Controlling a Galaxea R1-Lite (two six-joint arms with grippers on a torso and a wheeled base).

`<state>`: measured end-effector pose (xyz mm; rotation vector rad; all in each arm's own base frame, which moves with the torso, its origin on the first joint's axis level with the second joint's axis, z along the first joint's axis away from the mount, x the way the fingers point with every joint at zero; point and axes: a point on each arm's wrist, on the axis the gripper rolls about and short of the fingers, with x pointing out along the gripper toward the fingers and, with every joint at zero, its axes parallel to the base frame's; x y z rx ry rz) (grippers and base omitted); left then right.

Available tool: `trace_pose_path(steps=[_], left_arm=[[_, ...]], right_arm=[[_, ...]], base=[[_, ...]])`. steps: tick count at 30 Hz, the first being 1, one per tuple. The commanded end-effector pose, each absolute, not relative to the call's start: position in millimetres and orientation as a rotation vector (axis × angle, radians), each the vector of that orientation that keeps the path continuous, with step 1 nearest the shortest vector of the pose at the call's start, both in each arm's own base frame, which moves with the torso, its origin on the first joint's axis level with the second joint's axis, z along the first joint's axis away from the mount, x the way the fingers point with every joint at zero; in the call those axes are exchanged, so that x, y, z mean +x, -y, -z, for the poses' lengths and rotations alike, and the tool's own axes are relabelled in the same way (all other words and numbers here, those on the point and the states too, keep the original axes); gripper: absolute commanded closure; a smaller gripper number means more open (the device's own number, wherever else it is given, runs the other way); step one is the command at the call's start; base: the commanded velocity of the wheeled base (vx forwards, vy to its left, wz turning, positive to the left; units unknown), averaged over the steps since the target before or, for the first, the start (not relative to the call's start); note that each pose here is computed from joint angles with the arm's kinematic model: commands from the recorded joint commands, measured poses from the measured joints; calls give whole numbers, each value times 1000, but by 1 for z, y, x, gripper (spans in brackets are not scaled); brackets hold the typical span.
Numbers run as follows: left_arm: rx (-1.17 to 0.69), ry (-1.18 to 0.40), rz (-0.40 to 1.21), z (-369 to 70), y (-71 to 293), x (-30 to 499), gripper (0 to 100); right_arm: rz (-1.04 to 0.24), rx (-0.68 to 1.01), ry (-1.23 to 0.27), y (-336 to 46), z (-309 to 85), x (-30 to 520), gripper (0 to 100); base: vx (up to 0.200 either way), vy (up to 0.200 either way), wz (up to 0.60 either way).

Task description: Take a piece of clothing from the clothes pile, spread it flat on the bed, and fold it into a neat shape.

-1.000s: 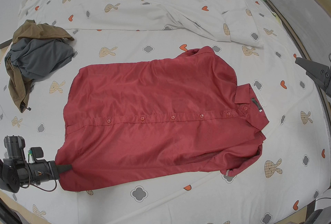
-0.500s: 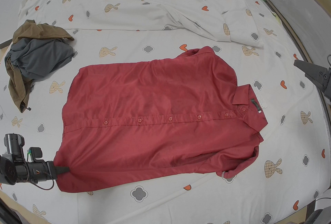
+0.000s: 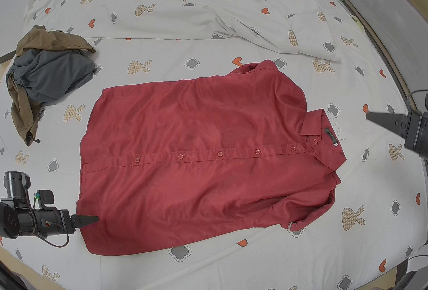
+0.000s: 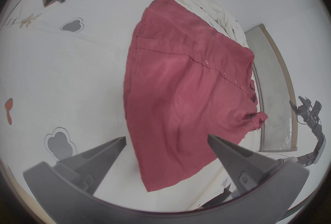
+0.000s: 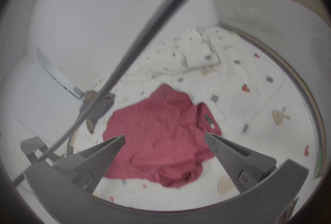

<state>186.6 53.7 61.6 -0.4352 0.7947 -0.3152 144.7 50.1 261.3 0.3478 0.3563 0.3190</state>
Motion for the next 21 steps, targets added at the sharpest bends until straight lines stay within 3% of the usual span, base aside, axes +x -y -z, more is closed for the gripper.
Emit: trace_pose_path(steps=[1,4,10,16,21], left_arm=[[-370,-693,182,-86,-66,183,0],[-344,-639,99,-108,-77,186,0],[-424,-607,59,-179,-78,190,0],[-389,-548,172,-234,-52,192,0],[-349,-488,301,-258,-24,190,0]], right_arm=[[-249,300,-674,-46,-267,133,0],[-197,260,-899,-46,-253,132,0],[-158,214,-1086,-52,-217,145,0],[-153,138,-1288,-73,-176,170,0],[-150,155,-1293,-92,-131,194,0]], base=[[0,0,0],[0,0,0],[0,0,0],[0,0,0],[0,0,0]])
